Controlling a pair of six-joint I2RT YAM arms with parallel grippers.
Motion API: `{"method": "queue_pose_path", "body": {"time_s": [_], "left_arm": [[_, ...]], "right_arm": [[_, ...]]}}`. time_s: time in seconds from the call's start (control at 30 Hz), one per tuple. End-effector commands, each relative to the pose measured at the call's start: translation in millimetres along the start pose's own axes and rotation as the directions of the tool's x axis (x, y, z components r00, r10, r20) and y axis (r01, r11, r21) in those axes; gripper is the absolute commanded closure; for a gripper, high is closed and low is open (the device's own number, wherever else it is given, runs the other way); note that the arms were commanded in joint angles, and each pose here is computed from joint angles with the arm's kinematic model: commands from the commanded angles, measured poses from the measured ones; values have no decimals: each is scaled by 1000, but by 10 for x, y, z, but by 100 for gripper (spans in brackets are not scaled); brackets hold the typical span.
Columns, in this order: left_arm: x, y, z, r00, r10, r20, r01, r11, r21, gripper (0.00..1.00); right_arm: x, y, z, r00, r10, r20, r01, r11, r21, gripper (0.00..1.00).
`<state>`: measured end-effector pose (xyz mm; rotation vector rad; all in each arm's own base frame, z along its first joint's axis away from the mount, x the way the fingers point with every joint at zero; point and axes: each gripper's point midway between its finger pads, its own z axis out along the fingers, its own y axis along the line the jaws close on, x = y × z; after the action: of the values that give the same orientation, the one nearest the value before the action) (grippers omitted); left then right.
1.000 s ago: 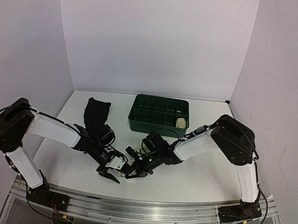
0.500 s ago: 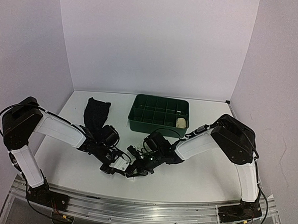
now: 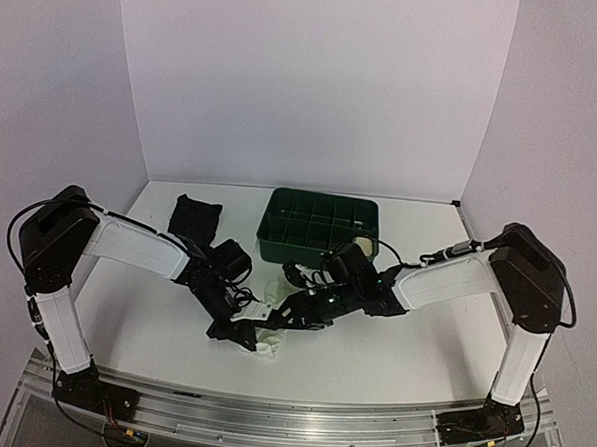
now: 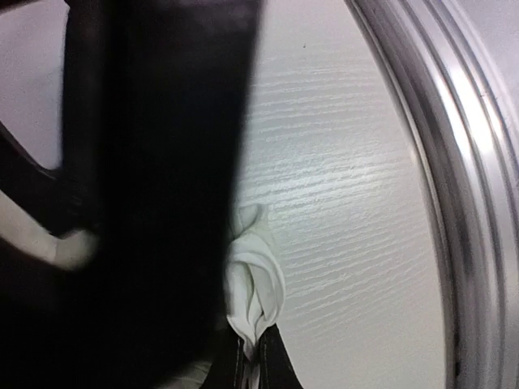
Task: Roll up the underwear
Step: Roll the underwear to the center of the board.
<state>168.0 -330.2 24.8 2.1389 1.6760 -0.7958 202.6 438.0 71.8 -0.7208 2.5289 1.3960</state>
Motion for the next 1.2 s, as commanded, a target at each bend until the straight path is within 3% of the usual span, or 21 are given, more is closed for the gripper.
{"method": "queue_pose_path", "body": {"time_s": [0.0, 0.23, 0.37, 0.5, 0.63, 0.83, 1.0, 1.07, 1.17], "left_arm": [[-50, -242, -28, 965, -261, -8, 258, 949, 180, 100], [-287, -415, -224, 925, -375, 62, 329, 872, 363, 100], [-341, -339, -212, 893, -448, 44, 398, 832, 387, 100], [-310, -320, -145, 865, -501, 26, 448, 795, 409, 100], [-308, -313, -109, 843, -538, 13, 479, 760, 440, 100], [-328, -290, -90, 832, -554, 21, 485, 745, 458, 100], [-324, -275, -85, 830, -558, 23, 488, 745, 454, 100], [-313, -280, -78, 829, -558, 20, 490, 744, 454, 100], [-299, -277, -60, 828, -560, 19, 493, 743, 453, 100]], "right_arm": [[-36, 28, -266, 973, -205, 101, 193, 973, 124, 52], [247, 99, -363, 788, -606, 106, 555, 774, 304, 54], [422, 161, -223, 587, -809, -22, 740, 526, 419, 55], [458, 274, 11, 400, -903, -154, 835, 290, 467, 52], [391, 337, 203, 281, -929, -243, 860, 131, 494, 49], [424, 200, 422, 229, -921, -314, 884, 62, 463, 47], [572, 50, 566, 230, -909, -348, 911, 75, 405, 50], [596, -2, 584, 243, -901, -359, 910, 84, 405, 56], [551, 9, 597, 266, -897, -352, 899, 99, 427, 79]]}}
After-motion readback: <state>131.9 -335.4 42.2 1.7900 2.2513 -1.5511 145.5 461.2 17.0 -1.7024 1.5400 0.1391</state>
